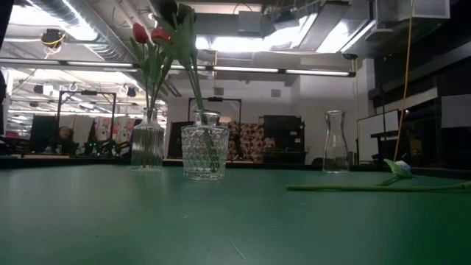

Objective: Sort flowers into vase by color
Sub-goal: Put the top white tulip into the top right transparent vase

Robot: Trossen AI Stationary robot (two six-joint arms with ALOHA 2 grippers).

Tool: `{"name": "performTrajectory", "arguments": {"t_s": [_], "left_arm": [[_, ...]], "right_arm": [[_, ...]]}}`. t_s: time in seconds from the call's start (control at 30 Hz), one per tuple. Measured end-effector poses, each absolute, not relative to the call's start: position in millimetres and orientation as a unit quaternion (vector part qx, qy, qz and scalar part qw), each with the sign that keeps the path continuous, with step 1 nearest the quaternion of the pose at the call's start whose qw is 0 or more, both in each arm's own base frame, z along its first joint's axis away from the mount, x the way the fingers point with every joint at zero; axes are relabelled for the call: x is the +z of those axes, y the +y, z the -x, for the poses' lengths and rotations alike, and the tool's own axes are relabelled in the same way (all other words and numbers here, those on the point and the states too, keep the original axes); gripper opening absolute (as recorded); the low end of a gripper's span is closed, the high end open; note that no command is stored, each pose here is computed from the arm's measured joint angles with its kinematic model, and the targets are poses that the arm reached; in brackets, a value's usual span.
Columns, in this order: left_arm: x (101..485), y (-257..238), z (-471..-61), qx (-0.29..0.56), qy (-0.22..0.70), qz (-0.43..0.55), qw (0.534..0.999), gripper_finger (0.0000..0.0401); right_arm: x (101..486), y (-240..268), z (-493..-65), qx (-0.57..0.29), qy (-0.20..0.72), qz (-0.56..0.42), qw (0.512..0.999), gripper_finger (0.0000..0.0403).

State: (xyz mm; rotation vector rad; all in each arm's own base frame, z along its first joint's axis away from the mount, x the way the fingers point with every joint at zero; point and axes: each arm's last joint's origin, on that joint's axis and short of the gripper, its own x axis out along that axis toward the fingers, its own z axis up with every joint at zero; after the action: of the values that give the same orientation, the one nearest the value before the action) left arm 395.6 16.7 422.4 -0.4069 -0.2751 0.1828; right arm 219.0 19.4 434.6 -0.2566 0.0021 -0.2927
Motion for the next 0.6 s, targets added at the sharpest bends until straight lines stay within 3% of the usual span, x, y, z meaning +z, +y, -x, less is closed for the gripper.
{"name": "performTrajectory", "arguments": {"t_s": [0.33, 0.6], "left_arm": [[412.6, 21.7, -400.9, 0.091, -0.106, 0.196, 0.971, 0.0209], [413.0, 26.4, -401.0, 0.051, -0.101, 0.191, 0.975, 0.0116]], "right_arm": [[433.3, 20.1, -221.8, -0.139, 0.002, 0.128, 0.982, 0.0000], [431.7, 21.6, -223.6, -0.116, 0.005, 0.129, 0.985, 0.0000]]}}
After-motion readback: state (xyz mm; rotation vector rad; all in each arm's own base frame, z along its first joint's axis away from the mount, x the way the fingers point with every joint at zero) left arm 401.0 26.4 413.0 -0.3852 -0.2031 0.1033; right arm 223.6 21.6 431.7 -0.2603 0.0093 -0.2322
